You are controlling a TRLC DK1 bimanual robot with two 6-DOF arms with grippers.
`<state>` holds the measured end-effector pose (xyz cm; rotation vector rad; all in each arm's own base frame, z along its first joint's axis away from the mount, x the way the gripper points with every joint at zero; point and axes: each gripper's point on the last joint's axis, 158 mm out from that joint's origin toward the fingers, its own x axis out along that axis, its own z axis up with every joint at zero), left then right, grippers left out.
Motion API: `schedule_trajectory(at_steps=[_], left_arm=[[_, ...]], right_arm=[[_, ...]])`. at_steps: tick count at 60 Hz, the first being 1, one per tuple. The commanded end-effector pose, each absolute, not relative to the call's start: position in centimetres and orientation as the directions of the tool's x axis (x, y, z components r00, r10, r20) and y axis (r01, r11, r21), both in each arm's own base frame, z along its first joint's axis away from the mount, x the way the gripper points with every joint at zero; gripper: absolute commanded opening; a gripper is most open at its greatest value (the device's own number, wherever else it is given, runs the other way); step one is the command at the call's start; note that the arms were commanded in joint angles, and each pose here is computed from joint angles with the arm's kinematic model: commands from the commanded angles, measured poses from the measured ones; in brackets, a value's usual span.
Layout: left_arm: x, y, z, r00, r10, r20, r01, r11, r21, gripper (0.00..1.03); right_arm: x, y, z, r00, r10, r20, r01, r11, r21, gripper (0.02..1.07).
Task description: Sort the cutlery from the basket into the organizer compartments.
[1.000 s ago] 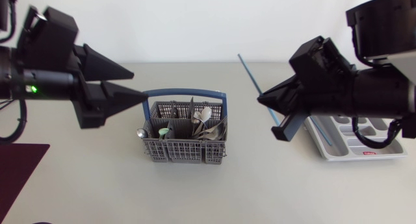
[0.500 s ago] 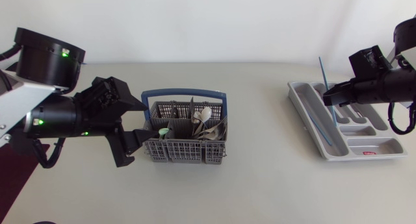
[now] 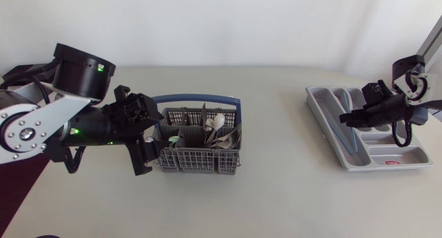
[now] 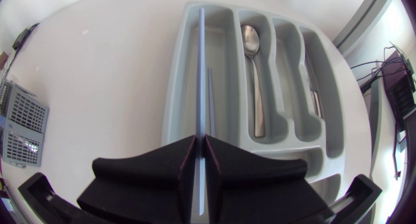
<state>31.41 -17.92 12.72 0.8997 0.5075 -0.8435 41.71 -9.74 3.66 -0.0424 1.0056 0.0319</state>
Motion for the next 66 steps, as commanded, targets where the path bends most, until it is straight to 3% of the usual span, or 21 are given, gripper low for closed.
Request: schedule_trajectory(at_steps=[1,9,19,30,37,43,66], left_arm=[[31.3,-17.8,10.8,0.570,-0.395,-0.721,0.822,0.289,0.491,0.74],[31.6,-18.1,10.6,0.579,-0.386,-0.718,0.815,0.262,0.517,0.74],[32.1,-18.3,9.9,0.570,-0.374,-0.732,0.822,0.258,0.508,0.63],[32.4,-18.2,9.1,0.558,-0.361,-0.747,0.830,0.260,0.493,0.54],[32.5,-18.4,8.8,0.552,-0.361,-0.751,0.833,0.260,0.488,0.45],[32.5,-18.6,8.4,0.546,-0.361,-0.756,0.838,0.257,0.481,0.38],[32.0,-18.8,7.7,0.532,-0.362,-0.765,0.846,0.245,0.473,0.04]], right_arm=[[42.4,-10.5,2.2,0.518,0.001,-0.855,-0.008,1.000,-0.004,0.09],[42.7,-10.5,0.3,0.494,-0.004,-0.869,-0.003,1.000,-0.006,0.10],[42.6,-10.0,-0.9,0.482,-0.009,-0.876,-0.011,1.000,-0.016,0.18],[42.4,-10.0,-0.7,0.487,-0.019,-0.873,-0.009,1.000,-0.027,0.44],[42.1,-9.8,0.3,0.504,-0.023,-0.863,-0.013,0.999,-0.034,0.72],[41.7,-9.5,1.7,0.527,-0.038,-0.849,-0.016,0.998,-0.054,0.87],[39.8,-6.1,8.0,0.617,-0.030,-0.786,-0.077,0.992,-0.097,0.92]])
